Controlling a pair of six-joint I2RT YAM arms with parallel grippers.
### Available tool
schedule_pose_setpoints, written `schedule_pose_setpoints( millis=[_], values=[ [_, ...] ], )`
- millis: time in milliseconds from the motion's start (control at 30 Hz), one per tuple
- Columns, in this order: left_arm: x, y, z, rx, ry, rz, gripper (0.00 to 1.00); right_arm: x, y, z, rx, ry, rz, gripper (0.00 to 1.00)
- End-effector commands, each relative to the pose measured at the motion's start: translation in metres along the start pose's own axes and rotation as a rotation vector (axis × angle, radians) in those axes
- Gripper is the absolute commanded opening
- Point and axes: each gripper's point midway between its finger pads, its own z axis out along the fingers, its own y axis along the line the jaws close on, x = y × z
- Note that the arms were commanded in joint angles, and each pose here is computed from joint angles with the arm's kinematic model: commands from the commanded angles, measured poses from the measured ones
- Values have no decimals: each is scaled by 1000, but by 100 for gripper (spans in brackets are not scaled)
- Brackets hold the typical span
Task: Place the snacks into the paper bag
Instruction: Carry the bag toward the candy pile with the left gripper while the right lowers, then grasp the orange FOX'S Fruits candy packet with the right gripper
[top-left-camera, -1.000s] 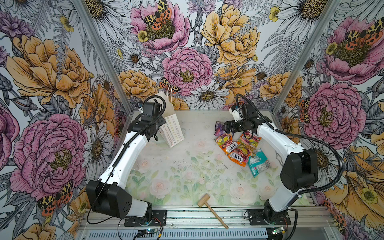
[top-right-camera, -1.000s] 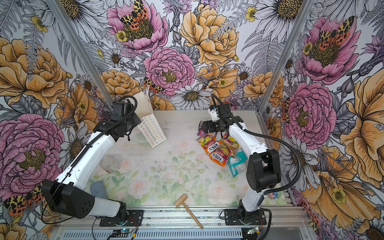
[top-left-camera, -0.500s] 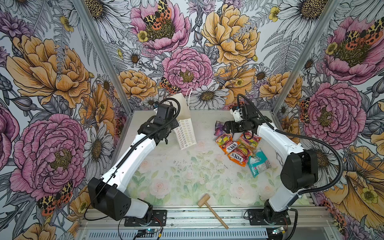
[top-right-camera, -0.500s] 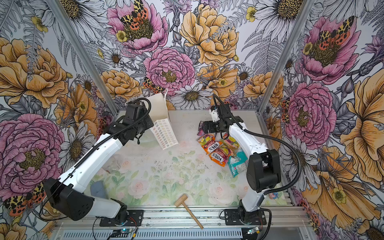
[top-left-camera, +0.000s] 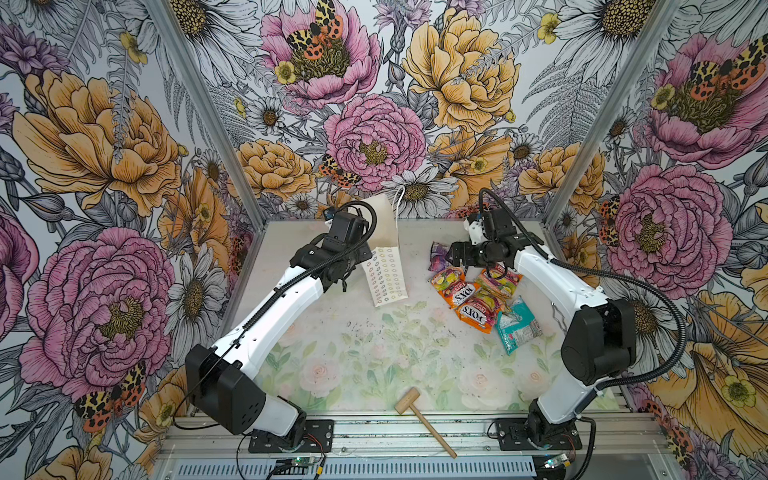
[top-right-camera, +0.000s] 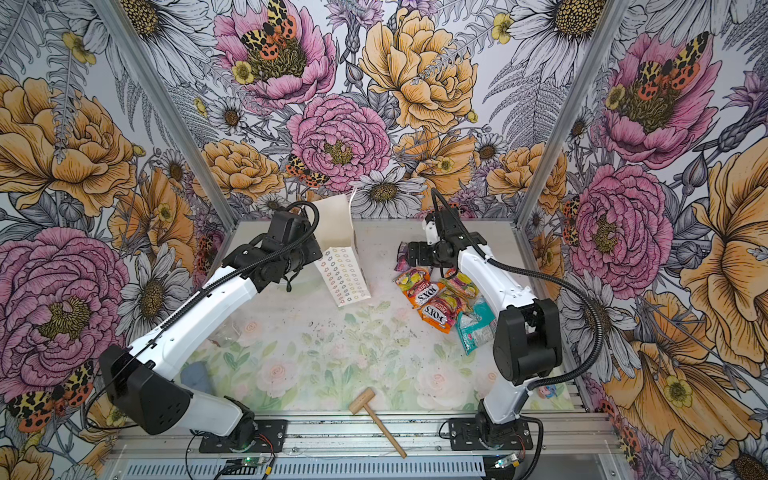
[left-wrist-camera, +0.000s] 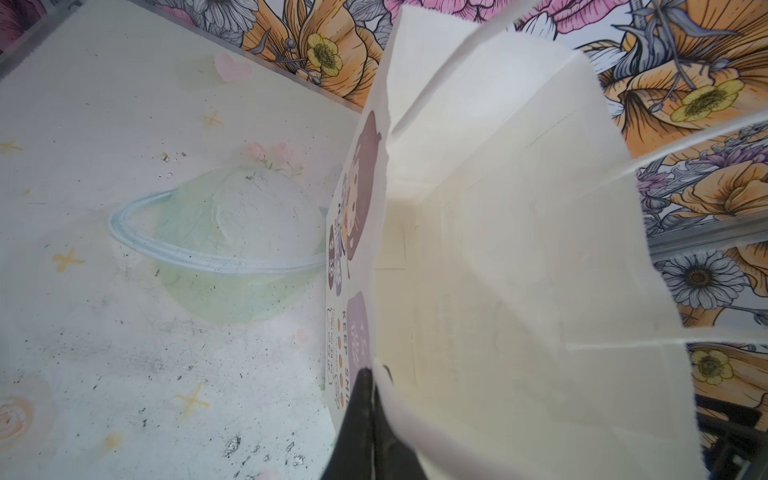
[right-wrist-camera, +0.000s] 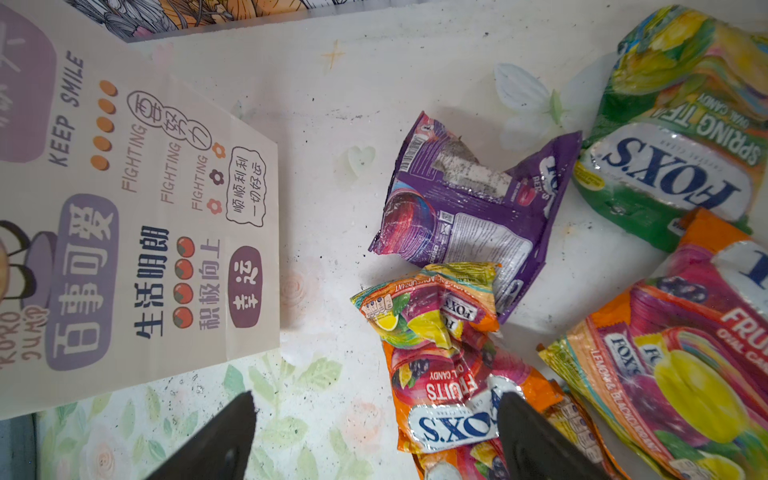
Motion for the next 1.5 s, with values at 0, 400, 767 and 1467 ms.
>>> schedule_pose_setpoints(
  millis=[0, 400, 767, 1467],
  values=[
    [-6, -24, -6, 83, -5, 17, 0, -2, -8, 8, 27, 16, 61, 93],
    [-2, -33, -12, 116, 5, 60, 0, 27, -26, 22, 89, 191, -100, 100],
    [7, -36, -3, 122, 40, 89, 0, 59, -51, 47, 153, 345, -184, 100],
    [14, -52, -6, 169, 53, 204, 0, 55, -62, 78, 182, 391, -311, 92]
  ],
)
